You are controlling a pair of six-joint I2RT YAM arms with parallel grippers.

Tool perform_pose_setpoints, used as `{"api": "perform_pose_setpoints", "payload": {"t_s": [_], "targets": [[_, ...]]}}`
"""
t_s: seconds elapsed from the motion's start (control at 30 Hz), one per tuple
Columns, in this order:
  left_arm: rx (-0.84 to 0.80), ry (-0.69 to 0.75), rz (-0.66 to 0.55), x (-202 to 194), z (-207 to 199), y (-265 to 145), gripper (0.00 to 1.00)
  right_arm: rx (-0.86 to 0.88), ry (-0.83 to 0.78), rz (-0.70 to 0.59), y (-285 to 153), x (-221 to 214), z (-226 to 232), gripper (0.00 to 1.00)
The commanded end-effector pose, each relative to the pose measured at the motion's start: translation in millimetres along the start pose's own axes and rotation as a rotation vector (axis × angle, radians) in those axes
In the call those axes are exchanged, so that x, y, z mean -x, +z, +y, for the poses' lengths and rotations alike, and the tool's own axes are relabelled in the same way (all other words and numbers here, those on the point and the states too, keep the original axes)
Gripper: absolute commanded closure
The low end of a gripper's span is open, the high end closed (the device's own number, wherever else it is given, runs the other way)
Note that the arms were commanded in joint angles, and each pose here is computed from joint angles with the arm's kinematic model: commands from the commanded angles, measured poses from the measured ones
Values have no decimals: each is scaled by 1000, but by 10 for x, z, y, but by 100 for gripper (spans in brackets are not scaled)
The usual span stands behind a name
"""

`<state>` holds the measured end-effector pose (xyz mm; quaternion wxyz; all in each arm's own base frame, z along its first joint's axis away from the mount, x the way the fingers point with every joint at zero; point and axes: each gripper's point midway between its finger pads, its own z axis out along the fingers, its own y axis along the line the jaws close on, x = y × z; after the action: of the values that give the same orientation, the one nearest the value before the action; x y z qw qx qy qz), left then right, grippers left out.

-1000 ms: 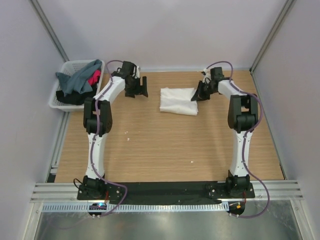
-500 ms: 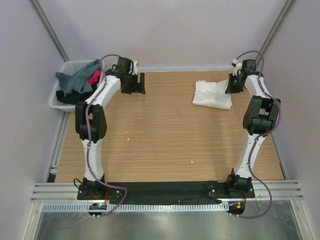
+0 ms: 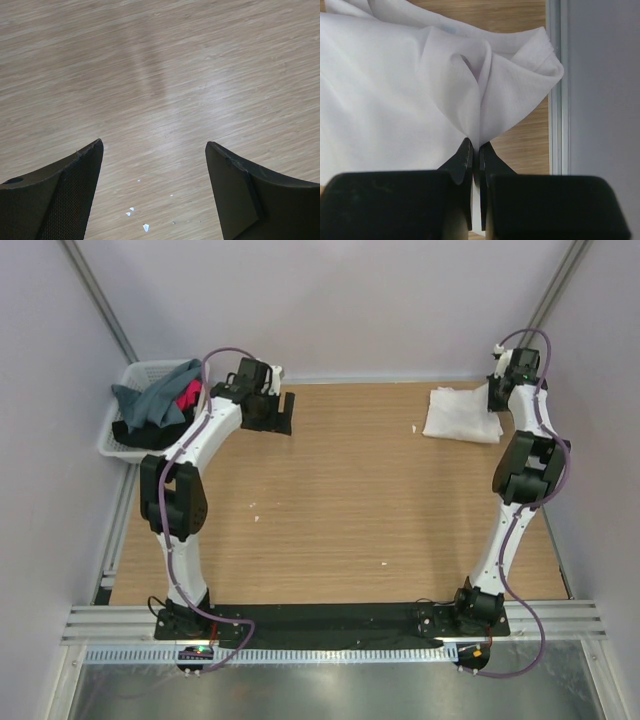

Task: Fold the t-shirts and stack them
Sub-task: Neatly place the folded tshirt to the corner

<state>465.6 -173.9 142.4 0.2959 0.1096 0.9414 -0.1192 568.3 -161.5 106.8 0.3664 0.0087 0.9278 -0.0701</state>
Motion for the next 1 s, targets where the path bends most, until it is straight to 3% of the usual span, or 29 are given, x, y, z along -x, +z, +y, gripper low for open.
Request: {"api": "perform_pose_setpoints", "payload": {"t_s": [0.0,0.27,0.97], "targets": [[38,41,-49,81,40,-199,16,-77,-25,-72,47,235,-227,99],[64,77,-29,-23,49,-243,15,-180,-41,-79,297,261,-534,99],[114,175,-24,-24,-105,-198,12,-279,-52,-171,565,501,-775,99]]}}
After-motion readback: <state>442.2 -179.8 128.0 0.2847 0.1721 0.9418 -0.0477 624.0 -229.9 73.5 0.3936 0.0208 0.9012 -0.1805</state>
